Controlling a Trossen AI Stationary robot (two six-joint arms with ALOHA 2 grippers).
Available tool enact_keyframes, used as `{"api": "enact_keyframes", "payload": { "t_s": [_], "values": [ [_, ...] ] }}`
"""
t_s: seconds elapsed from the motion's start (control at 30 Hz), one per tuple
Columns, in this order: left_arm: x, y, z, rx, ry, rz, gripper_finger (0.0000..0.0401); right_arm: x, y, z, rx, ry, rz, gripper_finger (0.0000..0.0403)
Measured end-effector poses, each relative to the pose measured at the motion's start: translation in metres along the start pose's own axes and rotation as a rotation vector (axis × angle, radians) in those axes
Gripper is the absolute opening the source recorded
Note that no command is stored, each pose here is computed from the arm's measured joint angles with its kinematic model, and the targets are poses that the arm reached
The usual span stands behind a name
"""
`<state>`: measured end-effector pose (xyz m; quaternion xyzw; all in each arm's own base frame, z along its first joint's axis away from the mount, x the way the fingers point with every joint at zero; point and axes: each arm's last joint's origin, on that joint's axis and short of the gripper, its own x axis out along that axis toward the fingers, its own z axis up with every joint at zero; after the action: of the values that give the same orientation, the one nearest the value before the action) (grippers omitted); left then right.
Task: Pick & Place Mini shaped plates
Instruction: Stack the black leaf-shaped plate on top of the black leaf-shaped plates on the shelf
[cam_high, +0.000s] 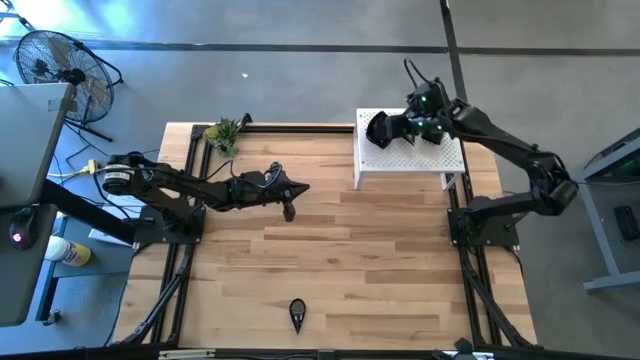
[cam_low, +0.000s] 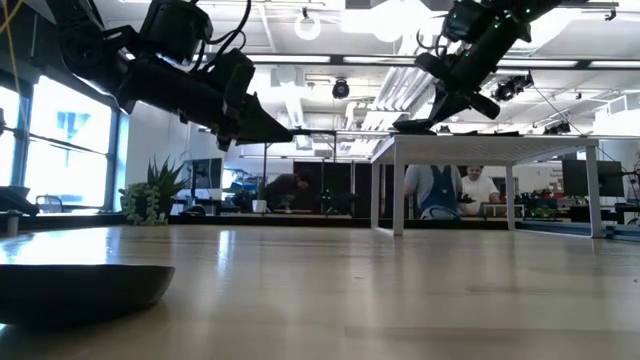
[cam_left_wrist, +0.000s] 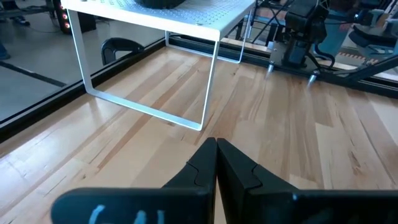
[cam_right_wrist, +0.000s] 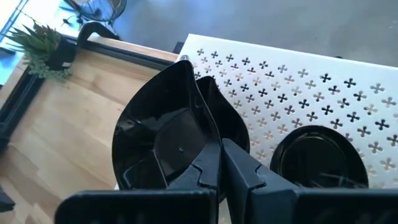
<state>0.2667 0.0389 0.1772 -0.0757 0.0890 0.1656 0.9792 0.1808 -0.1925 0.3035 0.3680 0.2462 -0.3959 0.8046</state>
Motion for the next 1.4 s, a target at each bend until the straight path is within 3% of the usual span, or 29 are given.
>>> {"api": "enact_keyframes", "payload": {
  "t_s": [0.5, 0.83, 1.13, 1.4],
  "values": [
    [0.0000, 0.0000, -0.0001, 0.000, 0.001, 0.001, 0.0005, 0.0034, -0.0022, 0.0022, -0.037, 0.015, -0.002, 0.0068],
    [0.0000, 0.0001, -0.0008, 0.009, 0.008, 0.002, 0.0005, -0.0023, -0.0033, -0.0005, -0.103, 0.029, -0.019, 0.0061],
    [0.0000, 0.0002, -0.0009, 0.010, 0.009, 0.003, 0.0005, -0.0022, -0.0031, 0.0000, -0.184, 0.025, -0.015, 0.0003],
    [0.0000, 0.0001, -0.0008, 0.010, 0.008, 0.002, 0.0005, -0.0035, -0.0057, 0.0046, -0.114, 0.009, 0.034, 0.0004]
  ]
}}
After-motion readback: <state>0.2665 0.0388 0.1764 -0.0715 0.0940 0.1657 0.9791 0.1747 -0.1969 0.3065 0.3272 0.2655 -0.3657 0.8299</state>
